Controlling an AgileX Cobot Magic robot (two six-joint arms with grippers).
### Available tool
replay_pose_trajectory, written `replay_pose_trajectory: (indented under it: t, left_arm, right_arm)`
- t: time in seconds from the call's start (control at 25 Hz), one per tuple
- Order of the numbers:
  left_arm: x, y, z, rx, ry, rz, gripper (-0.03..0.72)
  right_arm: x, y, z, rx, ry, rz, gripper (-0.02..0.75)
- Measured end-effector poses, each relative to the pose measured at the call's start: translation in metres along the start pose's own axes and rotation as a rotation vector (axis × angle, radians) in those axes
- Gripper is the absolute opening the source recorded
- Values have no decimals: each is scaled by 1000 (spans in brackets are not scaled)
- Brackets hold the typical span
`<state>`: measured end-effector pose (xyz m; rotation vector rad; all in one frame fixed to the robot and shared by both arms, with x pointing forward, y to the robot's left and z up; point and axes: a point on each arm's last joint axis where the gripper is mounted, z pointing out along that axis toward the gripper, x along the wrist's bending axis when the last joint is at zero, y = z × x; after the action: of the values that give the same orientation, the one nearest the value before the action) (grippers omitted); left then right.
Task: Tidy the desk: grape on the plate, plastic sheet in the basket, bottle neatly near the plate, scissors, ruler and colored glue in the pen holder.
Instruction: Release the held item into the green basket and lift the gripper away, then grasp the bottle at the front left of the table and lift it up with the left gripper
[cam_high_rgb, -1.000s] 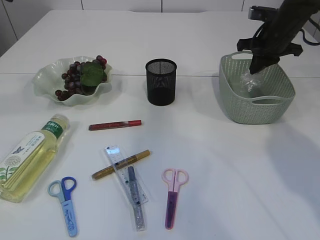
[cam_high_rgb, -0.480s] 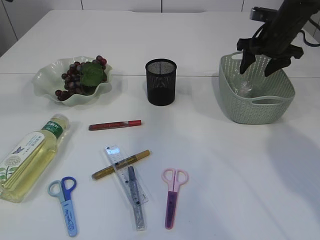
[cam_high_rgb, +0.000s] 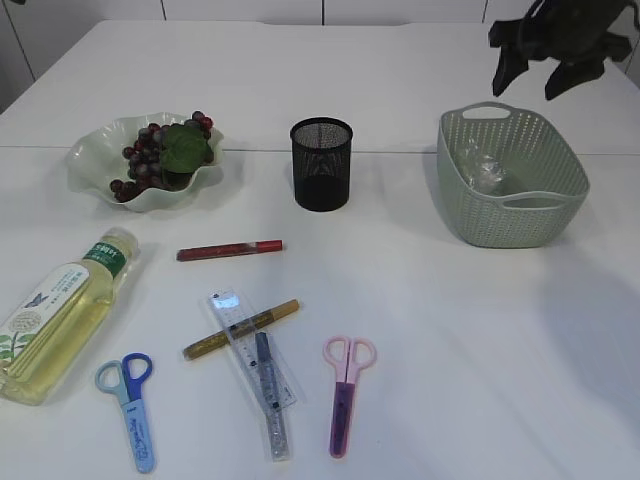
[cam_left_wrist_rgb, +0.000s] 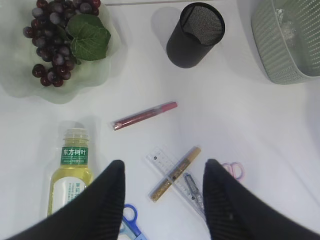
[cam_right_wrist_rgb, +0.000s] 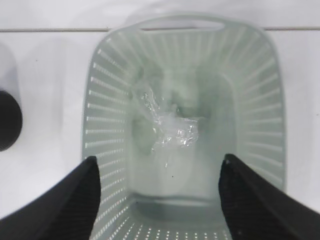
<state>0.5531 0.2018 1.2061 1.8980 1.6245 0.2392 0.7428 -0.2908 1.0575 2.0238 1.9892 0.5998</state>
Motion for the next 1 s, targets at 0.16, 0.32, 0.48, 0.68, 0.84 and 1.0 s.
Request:
replay_pose_trajectory:
  t: [0.16,0.32,0.48,0.68,0.84,1.0]
  left_arm:
    - [0,0,0,0,2,1,372]
    - [2,0,0,-2,22,7,372]
    - [6,-1,3,9,53,14,372]
    - [21,-21,32,129,139,22,427]
    - [34,-39,52,224,207,33,537]
    - [42,-43,62,255,272,60,576]
  right_arm:
    - [5,-1,-50,-63,-3,-9,575]
    - [13,-16,-105,-107,21,-8,575]
    - [20,-44,-150,-123,55,-1,575]
    - [26,-88,-185,-100,98,14,575]
    - [29,-120,-202,-86,122,23,575]
    - [32,-150,-211,-63,151,28,575]
